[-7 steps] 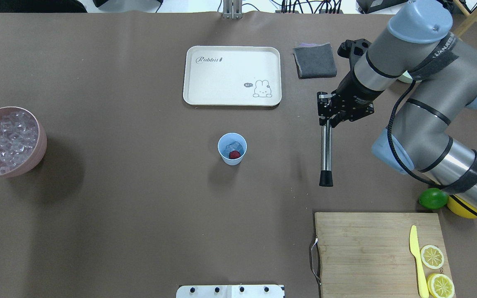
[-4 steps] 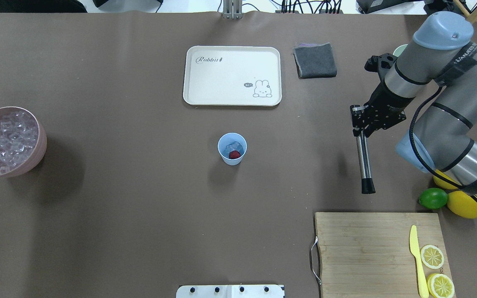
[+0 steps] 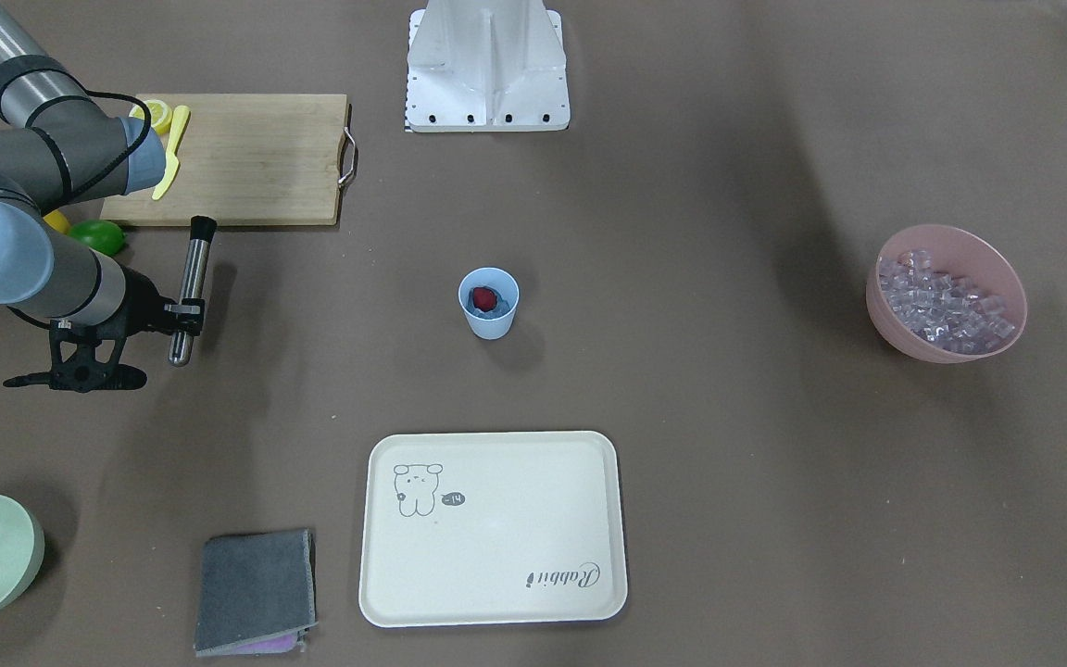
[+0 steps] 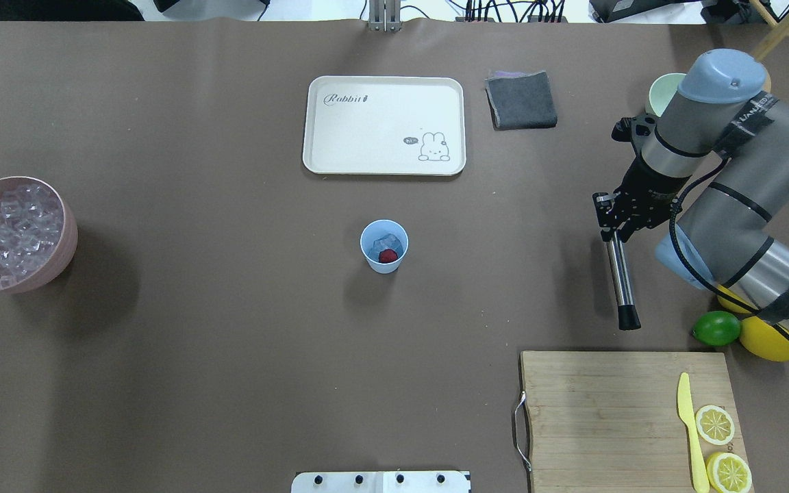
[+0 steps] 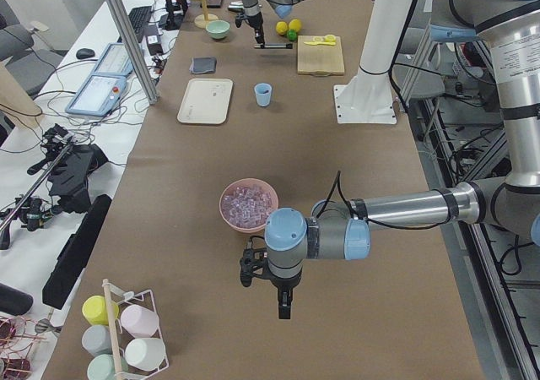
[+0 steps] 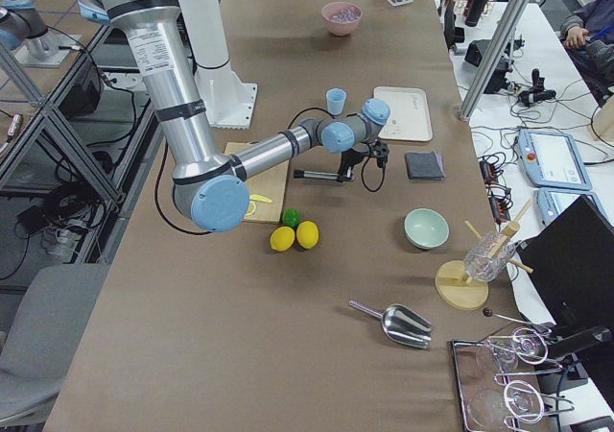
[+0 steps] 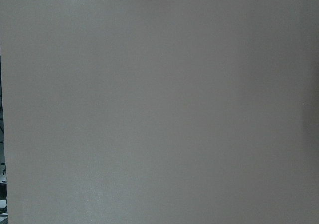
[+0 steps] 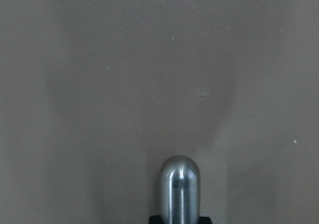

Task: Mash ice and strawberries in cup
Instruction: 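Lower the muddler upright onto the table and open the right gripper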

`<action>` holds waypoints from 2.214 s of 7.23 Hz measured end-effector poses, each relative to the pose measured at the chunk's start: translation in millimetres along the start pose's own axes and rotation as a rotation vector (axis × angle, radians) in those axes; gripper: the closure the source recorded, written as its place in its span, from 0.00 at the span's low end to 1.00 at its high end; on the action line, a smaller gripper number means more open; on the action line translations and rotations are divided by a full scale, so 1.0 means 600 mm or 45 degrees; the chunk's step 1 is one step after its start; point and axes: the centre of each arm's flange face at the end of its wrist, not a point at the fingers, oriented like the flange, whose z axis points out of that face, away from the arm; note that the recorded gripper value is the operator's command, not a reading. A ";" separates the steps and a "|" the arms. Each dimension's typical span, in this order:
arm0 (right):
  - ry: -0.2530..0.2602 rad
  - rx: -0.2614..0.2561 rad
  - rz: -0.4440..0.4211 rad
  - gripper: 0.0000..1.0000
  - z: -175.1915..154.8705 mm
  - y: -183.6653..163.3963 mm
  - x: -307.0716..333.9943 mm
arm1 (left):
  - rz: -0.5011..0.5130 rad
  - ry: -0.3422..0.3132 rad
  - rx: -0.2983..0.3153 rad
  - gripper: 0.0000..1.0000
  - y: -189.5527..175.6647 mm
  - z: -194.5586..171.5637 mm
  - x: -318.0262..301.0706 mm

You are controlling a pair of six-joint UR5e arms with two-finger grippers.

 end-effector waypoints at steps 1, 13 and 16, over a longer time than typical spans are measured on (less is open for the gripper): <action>0.010 -0.009 0.003 1.00 0.010 -0.003 0.002 | 0.001 -0.001 0.001 0.01 0.000 0.000 0.000; 0.057 0.013 -0.018 0.00 0.027 -0.026 -0.034 | 0.005 -0.002 0.006 0.01 0.006 0.002 -0.001; 0.054 0.022 -0.026 0.00 0.021 -0.025 -0.039 | 0.007 -0.002 0.009 0.01 0.016 0.006 -0.004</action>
